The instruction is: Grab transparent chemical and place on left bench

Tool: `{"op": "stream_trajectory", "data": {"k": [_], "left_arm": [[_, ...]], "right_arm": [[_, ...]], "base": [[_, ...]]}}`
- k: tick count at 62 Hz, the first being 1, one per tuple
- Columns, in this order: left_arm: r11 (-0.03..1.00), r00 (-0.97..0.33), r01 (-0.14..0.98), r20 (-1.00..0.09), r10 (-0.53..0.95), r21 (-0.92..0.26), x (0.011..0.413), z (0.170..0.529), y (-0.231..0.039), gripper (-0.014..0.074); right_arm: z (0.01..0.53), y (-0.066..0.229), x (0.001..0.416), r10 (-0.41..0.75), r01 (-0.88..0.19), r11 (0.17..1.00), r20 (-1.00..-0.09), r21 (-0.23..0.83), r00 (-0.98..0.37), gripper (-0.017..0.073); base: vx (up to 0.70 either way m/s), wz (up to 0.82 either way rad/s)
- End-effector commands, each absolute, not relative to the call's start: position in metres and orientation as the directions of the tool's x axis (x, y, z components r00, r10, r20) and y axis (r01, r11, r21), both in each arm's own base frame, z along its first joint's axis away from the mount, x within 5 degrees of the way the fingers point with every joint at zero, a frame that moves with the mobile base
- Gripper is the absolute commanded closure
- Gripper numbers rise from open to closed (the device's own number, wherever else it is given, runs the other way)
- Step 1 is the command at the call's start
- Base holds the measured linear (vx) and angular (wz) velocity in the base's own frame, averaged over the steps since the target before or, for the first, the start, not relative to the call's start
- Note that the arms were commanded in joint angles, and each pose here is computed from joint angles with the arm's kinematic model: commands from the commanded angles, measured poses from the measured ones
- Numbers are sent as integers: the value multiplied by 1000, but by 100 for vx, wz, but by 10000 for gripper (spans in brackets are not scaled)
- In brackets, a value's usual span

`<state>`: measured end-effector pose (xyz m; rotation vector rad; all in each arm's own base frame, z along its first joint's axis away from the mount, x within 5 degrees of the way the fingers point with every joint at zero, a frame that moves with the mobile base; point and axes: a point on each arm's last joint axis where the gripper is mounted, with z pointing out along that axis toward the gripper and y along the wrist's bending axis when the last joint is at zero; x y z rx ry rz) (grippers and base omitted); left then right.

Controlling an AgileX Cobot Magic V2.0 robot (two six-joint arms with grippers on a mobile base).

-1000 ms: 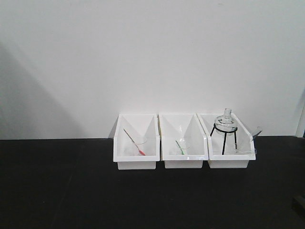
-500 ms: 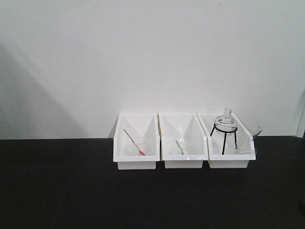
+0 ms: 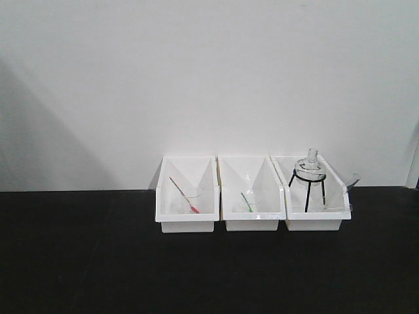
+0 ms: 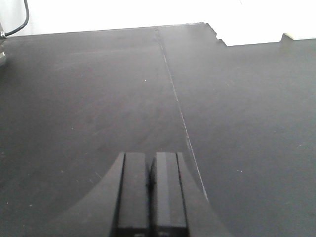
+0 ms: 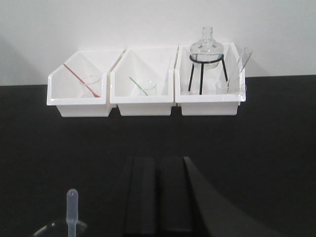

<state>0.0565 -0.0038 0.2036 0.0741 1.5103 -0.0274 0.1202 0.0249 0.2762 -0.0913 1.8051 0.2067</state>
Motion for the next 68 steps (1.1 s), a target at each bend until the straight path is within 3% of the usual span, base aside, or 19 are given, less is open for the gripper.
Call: {"op": "stream_trajectory", "data": {"k": [1, 10, 19, 68], "left_arm": [[998, 141, 63, -990, 14, 23, 55, 206, -4, 597], [998, 141, 63, -990, 14, 23, 55, 206, -4, 597], [998, 141, 63, -990, 14, 23, 55, 206, -4, 597], [998, 141, 63, -990, 14, 23, 55, 206, -4, 597]], "right_arm": [[277, 23, 107, 56, -202, 976, -991, 80, -121, 567], [242, 8, 82, 152, -89, 984, -988, 155, -35, 567], [210, 0, 66, 91, -6, 996, -995, 91, 27, 567], [198, -1, 57, 84, 4, 996, -996, 84, 34, 567]], "base": [[0, 0], [0, 0], [0, 0], [0, 0]]}}
